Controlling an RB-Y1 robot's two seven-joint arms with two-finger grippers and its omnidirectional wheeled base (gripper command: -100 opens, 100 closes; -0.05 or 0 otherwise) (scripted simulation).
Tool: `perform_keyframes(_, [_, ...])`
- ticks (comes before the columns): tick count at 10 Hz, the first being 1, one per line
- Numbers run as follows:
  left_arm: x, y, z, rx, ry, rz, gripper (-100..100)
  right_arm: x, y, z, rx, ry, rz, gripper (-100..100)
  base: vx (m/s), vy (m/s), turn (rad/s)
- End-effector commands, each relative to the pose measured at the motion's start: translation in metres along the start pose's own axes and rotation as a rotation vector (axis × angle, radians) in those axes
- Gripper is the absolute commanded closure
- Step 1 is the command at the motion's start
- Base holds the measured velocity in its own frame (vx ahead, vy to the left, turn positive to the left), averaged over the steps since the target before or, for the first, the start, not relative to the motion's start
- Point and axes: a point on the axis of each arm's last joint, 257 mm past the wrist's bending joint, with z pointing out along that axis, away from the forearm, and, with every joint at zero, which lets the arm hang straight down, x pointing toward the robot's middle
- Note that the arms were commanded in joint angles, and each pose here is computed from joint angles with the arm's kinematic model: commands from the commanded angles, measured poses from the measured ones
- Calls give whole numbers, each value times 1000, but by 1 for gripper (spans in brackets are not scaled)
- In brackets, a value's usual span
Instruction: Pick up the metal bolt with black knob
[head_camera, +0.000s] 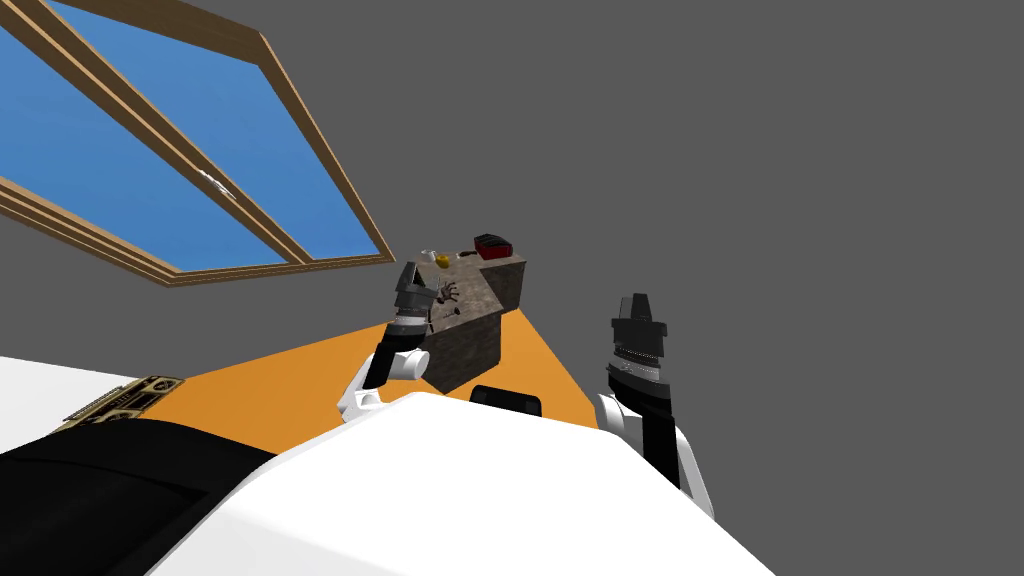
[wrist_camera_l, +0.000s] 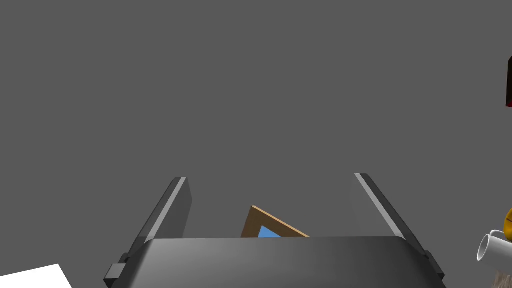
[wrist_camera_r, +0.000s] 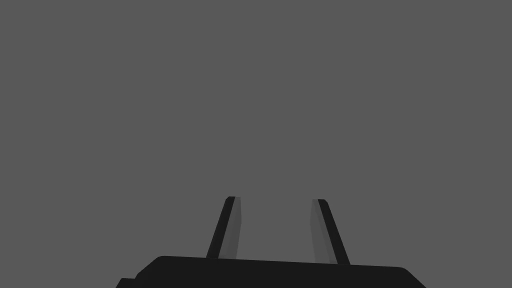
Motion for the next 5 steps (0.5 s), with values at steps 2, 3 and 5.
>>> perform_keyframes(2, [-9,13,4,-54,-3,-25,-100,0,0,0,0,0,0,0,29,-62,-53])
perform_keyframes(3, [-15,19,7,-81,-5,-50,-100,0,0,0,0,0,0,0,29,-67,-68])
perform_keyframes(5, [-22,29,9,-122,-12,-77,-100,0,0,0,0,0,0,0,28,-52,-52])
